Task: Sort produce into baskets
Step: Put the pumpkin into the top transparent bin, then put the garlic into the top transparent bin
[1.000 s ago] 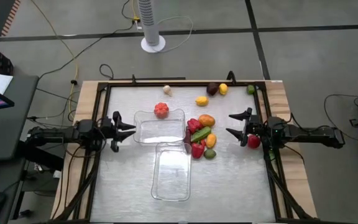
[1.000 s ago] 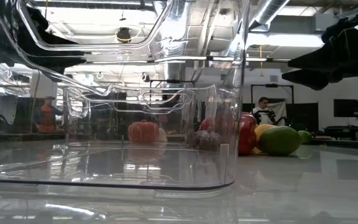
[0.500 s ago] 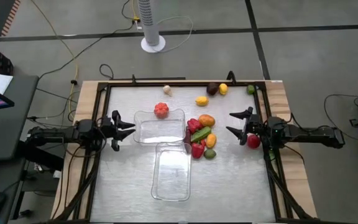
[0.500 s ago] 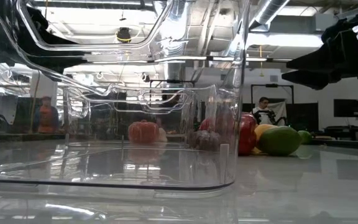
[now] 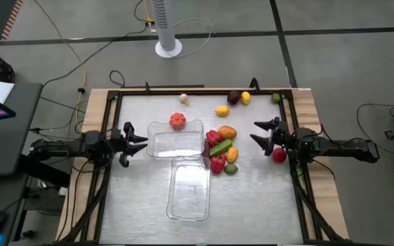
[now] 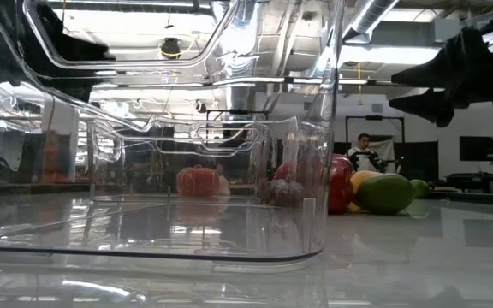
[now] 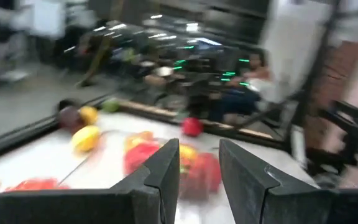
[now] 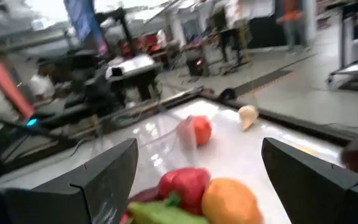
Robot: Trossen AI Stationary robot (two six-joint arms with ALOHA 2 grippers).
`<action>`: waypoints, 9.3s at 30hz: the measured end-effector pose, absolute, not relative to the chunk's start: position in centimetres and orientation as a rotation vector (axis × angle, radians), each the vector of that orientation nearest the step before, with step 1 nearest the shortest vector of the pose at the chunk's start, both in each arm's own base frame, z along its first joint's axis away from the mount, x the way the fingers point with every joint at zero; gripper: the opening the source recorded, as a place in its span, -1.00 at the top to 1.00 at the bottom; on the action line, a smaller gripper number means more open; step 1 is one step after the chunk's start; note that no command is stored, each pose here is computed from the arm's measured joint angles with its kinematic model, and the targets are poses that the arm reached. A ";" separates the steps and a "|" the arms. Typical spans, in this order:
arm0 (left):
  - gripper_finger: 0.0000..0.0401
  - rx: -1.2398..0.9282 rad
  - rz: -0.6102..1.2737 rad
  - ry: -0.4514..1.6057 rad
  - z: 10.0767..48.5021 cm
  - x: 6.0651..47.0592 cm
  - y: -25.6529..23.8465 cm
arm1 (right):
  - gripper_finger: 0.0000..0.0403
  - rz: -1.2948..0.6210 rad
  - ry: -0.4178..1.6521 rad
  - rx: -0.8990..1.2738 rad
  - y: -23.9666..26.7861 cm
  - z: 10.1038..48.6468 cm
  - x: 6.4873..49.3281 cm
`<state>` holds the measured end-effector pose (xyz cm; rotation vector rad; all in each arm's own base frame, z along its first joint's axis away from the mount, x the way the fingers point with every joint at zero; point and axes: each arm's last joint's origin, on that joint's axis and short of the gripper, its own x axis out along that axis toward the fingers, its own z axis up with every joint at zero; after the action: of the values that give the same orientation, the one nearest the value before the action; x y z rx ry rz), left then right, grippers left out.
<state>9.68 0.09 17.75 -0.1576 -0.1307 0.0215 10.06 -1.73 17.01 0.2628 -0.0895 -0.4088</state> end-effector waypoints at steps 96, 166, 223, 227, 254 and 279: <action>-0.62 -0.207 0.503 1.254 24.0 32.2 24.4 | -0.71 -0.457 0.050 -0.132 -8.8 30.5 16.8; -0.72 -0.751 0.514 1.434 17.7 32.9 23.0 | -0.71 -0.419 0.003 -0.155 -8.1 30.9 17.1; -0.96 -0.127 0.400 1.330 29.6 37.7 19.8 | -0.65 -0.426 0.013 -0.152 -8.2 30.8 17.1; -0.96 -0.261 0.471 1.220 28.3 36.4 24.1 | -0.65 -0.426 0.013 -0.150 -8.2 30.8 17.1; -0.96 -0.460 0.569 1.213 19.3 34.9 25.4 | -0.65 -0.420 0.040 -0.153 -8.2 30.6 17.1; -0.96 -0.507 0.831 0.640 14.0 30.2 22.2 | -0.65 -0.380 0.021 -0.101 -7.5 30.6 17.4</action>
<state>30.16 22.21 14.04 -0.5070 0.6402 0.8310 17.40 -7.47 30.62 -0.1008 0.0212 -0.3804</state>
